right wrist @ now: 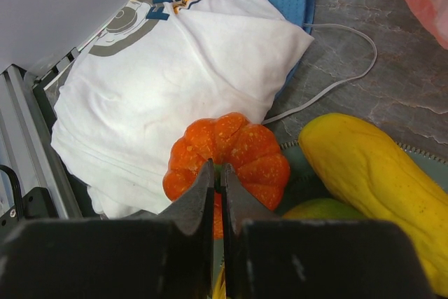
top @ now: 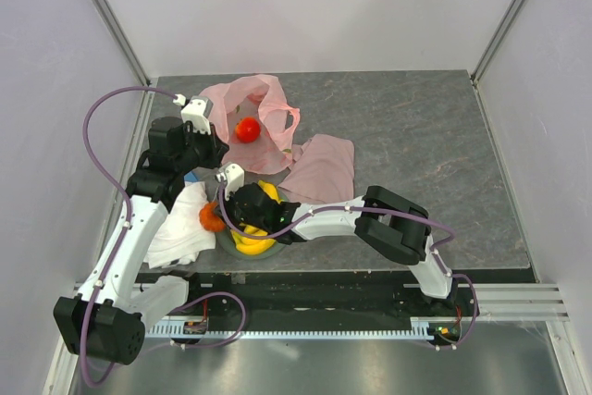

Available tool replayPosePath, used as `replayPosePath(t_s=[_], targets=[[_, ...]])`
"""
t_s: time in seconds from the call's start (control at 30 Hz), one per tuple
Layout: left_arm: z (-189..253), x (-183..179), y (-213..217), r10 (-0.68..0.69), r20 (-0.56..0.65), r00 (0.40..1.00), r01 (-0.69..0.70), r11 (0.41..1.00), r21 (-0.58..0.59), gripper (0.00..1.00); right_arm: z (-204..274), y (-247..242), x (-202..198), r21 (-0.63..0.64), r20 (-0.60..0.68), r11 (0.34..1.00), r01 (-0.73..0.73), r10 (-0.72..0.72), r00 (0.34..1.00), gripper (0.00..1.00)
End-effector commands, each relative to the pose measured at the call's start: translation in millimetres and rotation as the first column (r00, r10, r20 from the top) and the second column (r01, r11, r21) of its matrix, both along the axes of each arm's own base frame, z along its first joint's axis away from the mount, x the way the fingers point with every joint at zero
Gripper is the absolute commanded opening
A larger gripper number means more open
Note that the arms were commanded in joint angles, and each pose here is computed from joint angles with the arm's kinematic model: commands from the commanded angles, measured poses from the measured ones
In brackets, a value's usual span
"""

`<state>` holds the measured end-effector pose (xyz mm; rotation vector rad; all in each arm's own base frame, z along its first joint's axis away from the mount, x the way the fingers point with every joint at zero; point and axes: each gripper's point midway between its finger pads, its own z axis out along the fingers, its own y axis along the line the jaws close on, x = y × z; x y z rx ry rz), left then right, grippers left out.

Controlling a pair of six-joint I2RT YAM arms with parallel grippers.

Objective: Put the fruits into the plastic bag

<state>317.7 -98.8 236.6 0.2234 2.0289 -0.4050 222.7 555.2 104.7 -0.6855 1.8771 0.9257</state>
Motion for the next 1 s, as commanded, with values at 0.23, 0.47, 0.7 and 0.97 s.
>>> replayPosePath(t_s=[0.23,0.47,0.7,0.97], targets=[[11.4,1.8,-5.3,-0.004,0.033,0.999,0.005,0.999,-0.039,0.02,61.8,1.3,-7.7,0.16,0.016,0.987,-0.005,0.003,1.0,0.0],[11.3,1.3,-5.5,-0.005,0.032,0.999,0.006,0.999,-0.041,0.02,75.4,-4.3,-16.1,0.208,0.015,0.978,-0.033,0.03,0.999,0.0],[11.1,2.0,-4.0,0.003,0.034,0.999,-0.002,0.999,-0.036,0.02,96.2,-15.8,-33.7,0.253,0.04,0.961,-0.11,0.103,0.994,0.0],[11.9,1.8,-3.4,0.007,0.037,0.999,-0.006,0.999,-0.034,0.02,124.1,-64.1,-51.1,0.319,0.086,0.94,-0.124,0.102,0.991,0.0]])
